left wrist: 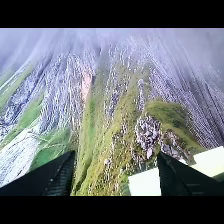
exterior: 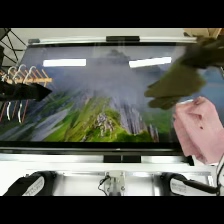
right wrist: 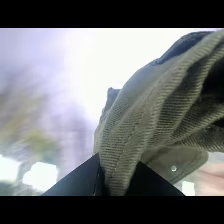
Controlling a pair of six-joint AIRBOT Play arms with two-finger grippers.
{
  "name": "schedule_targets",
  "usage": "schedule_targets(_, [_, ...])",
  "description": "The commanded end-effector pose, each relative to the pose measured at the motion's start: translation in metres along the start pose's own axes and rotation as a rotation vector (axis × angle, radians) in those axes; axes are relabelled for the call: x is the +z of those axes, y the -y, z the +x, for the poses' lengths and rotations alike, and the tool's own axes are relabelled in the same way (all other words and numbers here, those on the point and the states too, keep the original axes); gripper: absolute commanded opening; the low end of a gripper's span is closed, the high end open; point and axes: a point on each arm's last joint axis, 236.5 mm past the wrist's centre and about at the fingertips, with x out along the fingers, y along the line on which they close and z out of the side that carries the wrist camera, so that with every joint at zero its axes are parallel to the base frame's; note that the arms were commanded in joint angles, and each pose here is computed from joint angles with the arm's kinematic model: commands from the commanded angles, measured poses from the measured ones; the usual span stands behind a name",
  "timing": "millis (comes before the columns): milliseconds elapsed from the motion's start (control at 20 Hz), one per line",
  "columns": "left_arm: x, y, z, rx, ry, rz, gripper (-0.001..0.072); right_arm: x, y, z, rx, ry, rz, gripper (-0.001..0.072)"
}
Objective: Fold the shirts.
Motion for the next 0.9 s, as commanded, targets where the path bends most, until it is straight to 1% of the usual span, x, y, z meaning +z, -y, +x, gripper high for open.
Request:
schedule_targets(0, [-0.003,0.001,0.0,-0.004,-0.011,-0.002,0.0604,0.004,0.076,-0.049,-0.179,0.05,0.107,0.0076])
schedule_targets(250, [-0.003,0.001,0.0,-0.005,-0.011,-0.003,0.0604,-0.006,0.132,-0.098,-0.293,0.123,0.222,0.0076])
schedule_targets(400, [-0.003,0.001,0.0,-0.005,-0.012,-0.003,0.0604,-0.03,0.156,-0.13,-0.393,0.106,0.279,0.0076])
schedule_targets(500, [-0.003,0.001,0.0,-0.005,-0.012,-0.003,0.0604,-0.064,0.166,-0.141,-0.438,-0.002,0.34,0.0076])
schedule_targets(600, [-0.003,0.001,0.0,-0.005,-0.013,-0.003,0.0604,-0.089,0.171,-0.139,-0.435,-0.076,0.413,0.0076])
schedule_targets(700, [-0.005,0.002,0.0,-0.008,-0.018,-0.003,0.0604,-0.121,0.192,-0.138,-0.509,-0.15,0.491,0.0076])
schedule_targets(750, [-0.005,0.002,0.0,-0.009,-0.022,-0.002,0.0604,-0.143,0.201,-0.136,-0.541,-0.205,0.529,0.0077])
schedule_targets(850, [-0.005,0.002,0.0,-0.009,-0.02,-0.004,0.0604,-0.192,0.204,-0.121,-0.545,-0.33,0.599,0.0077])
